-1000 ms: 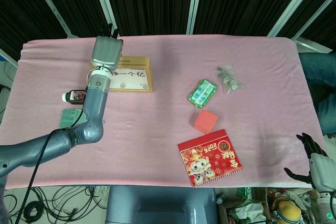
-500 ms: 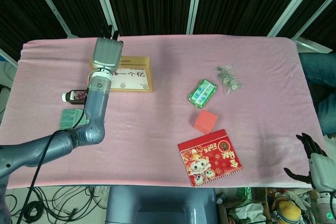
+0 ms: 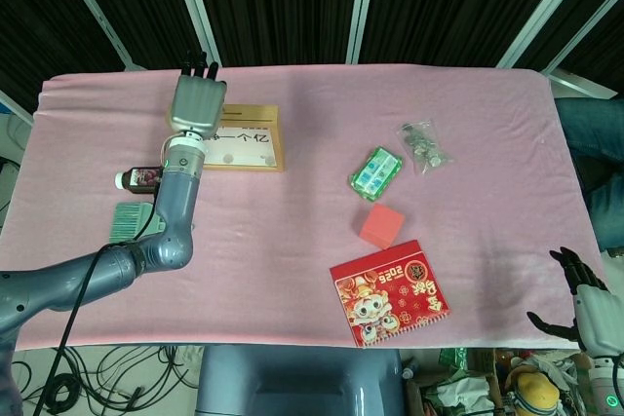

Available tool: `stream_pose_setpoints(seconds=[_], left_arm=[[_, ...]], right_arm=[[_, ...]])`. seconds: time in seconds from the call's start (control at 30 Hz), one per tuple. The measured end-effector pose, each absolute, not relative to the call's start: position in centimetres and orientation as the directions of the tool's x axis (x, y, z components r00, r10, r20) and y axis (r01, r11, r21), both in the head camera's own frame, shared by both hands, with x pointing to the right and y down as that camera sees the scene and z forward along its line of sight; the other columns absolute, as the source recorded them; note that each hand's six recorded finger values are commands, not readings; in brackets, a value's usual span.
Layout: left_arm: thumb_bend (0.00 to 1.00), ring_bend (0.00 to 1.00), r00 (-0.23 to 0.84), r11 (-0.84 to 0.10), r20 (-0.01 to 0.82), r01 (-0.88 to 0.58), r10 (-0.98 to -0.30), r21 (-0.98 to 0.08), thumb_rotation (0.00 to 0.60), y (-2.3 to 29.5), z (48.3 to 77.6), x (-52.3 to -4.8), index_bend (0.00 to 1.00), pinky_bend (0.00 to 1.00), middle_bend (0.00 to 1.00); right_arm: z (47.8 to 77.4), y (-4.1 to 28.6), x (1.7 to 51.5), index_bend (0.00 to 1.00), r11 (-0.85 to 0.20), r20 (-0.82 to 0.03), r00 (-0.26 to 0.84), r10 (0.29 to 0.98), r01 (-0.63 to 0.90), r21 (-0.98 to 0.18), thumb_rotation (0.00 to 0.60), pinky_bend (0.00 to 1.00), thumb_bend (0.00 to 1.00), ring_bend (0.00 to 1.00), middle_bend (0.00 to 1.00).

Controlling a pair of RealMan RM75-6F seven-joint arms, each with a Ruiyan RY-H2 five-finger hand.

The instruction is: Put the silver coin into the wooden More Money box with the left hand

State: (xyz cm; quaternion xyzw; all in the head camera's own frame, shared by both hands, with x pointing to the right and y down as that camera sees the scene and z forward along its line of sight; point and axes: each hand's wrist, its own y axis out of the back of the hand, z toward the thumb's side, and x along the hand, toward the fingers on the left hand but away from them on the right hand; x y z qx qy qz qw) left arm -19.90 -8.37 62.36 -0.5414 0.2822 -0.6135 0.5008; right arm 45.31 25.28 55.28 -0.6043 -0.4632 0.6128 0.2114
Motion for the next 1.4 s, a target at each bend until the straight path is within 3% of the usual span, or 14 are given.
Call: stream_pose_setpoints(seconds=[0.57, 0.93, 1.27, 1.4], left_arm=[[0.51, 0.0, 0.084, -0.338, 0.383, 0.326, -0.92, -0.883, 0.6, -8.2, 62.6, -19.8, 0.6, 0.01, 0.16], [0.5, 0.0, 0.091, -0.348, 0.399, 0.339, -0.912, -0.874, 0.6, -8.0, 62.8, -19.7, 0.35, 0.01, 0.14], [0.5, 0.0, 0.115, -0.325, 0.377, 0.32, -0.919, -0.89, 0.6, -8.1, 61.8, -19.1, 0.31, 0.01, 0.13], [0.49, 0.0, 0.127, -0.31, 0.359, 0.295, -0.925, -0.904, 0.6, -8.1, 60.5, -19.0, 0.17, 0.01, 0.08]], right_arm=[[55.3, 25.3, 45.4, 0.14, -0.485, -0.552, -0.184, 0.813, 0.311, -0.818, 0.6, 0.2, 0.09, 0.11, 0.04], [55.4, 25.3, 45.4, 0.14, -0.486, -0.553, -0.183, 0.813, 0.311, -0.817, 0.6, 0.2, 0.09, 0.11, 0.04], [55.4, 25.3, 45.5, 0.14, -0.487, -0.554, -0.184, 0.812, 0.311, -0.816, 0.6, 0.2, 0.09, 0.11, 0.04], [55.5, 25.2, 45.6, 0.14, -0.486, -0.553, -0.189, 0.811, 0.309, -0.817, 0.6, 0.2, 0.09, 0.11, 0.04]])
